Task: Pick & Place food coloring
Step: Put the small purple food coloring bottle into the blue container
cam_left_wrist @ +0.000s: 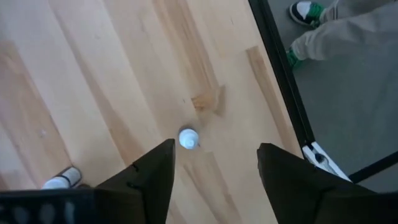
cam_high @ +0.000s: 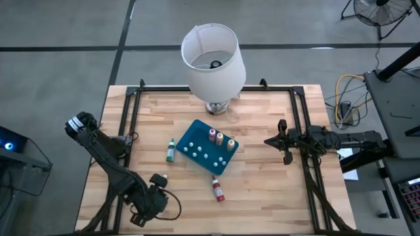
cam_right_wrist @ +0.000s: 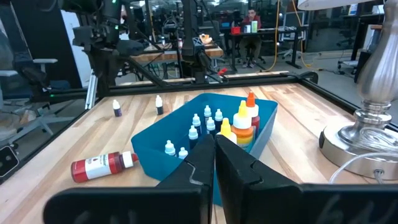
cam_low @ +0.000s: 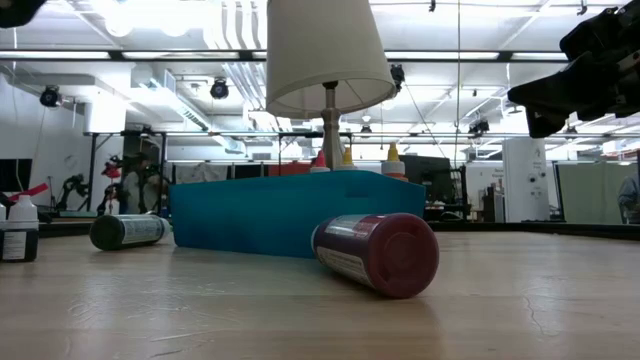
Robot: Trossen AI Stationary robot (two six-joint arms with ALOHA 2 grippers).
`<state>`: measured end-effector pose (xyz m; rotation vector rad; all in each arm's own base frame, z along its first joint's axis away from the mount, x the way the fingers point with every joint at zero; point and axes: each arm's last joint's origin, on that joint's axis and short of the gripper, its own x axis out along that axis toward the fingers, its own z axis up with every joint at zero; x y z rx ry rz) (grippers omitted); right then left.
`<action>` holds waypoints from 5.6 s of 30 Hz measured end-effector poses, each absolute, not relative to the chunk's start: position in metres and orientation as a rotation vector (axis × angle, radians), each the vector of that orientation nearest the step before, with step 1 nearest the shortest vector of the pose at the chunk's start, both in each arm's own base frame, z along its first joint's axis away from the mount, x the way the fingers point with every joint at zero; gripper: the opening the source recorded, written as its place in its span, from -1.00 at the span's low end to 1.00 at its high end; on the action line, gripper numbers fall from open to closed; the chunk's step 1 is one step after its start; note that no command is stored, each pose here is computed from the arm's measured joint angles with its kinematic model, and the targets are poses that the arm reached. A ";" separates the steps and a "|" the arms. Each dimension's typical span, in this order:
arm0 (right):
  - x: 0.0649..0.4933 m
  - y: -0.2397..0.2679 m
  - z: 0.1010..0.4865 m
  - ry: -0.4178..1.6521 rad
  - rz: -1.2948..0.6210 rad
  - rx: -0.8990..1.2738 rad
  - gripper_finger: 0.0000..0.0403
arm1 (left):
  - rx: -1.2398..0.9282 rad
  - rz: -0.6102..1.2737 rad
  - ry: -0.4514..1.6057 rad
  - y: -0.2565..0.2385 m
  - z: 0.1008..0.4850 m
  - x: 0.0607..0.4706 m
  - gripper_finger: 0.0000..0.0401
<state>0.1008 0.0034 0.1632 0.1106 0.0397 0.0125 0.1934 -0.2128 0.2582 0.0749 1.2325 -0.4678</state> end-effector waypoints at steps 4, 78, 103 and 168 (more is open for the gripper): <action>0.101 0.003 0.163 0.039 0.012 0.111 -0.96 | 0.096 -0.475 1.251 -0.219 0.252 0.193 0.00; 0.101 0.003 0.163 0.040 0.012 0.111 -0.96 | 0.097 -0.370 1.338 -0.221 0.174 0.206 -0.05; 0.101 0.003 0.163 0.041 0.012 0.110 -0.96 | 0.076 -0.398 1.342 -0.222 0.173 0.207 -0.66; 0.101 0.003 0.163 0.040 0.012 0.111 -0.96 | -0.081 0.182 1.085 0.059 0.255 0.297 -0.77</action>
